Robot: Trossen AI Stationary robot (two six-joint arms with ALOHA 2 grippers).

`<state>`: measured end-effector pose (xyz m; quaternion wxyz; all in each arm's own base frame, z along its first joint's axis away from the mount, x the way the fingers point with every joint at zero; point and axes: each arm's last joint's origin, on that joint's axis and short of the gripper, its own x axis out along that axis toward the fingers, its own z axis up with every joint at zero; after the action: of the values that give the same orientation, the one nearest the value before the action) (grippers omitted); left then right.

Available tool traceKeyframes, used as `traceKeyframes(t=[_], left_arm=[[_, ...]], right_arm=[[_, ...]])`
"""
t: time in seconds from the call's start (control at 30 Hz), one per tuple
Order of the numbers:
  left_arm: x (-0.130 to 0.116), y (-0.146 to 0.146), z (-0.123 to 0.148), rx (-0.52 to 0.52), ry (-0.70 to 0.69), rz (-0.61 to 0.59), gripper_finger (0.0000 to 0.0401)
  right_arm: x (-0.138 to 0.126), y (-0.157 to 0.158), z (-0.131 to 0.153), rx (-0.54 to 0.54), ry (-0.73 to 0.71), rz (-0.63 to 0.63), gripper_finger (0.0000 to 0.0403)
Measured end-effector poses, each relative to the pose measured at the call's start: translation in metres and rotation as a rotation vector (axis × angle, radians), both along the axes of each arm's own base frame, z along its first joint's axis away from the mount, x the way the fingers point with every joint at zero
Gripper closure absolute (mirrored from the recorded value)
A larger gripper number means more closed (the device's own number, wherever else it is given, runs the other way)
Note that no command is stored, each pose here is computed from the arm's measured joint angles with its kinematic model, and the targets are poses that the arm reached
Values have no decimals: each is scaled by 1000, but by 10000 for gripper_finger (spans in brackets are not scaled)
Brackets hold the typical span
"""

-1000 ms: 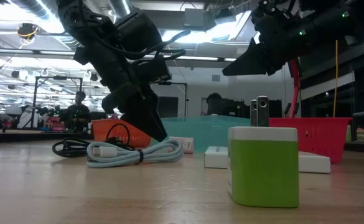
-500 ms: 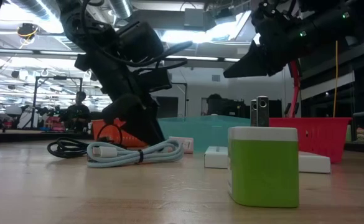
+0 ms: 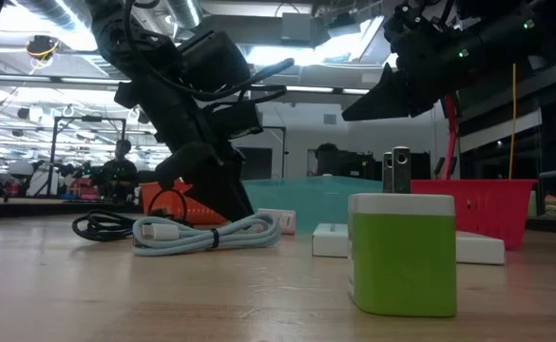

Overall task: Pick and place items into bin
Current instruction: Put the pink charger adapter into the red bin

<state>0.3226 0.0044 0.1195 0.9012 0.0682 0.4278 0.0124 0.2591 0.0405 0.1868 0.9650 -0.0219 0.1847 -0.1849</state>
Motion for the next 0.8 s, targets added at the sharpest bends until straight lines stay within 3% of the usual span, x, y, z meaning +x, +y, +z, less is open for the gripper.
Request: traceKeyframes(t=[0.43,0.8], left_arm=[[0,0,-1,15,4,-8,346],[0,0,-1,17,2,-10,360]], right_arm=[[0,0,0,0,0,0,403],[0,0,0,-1,4,0,403]])
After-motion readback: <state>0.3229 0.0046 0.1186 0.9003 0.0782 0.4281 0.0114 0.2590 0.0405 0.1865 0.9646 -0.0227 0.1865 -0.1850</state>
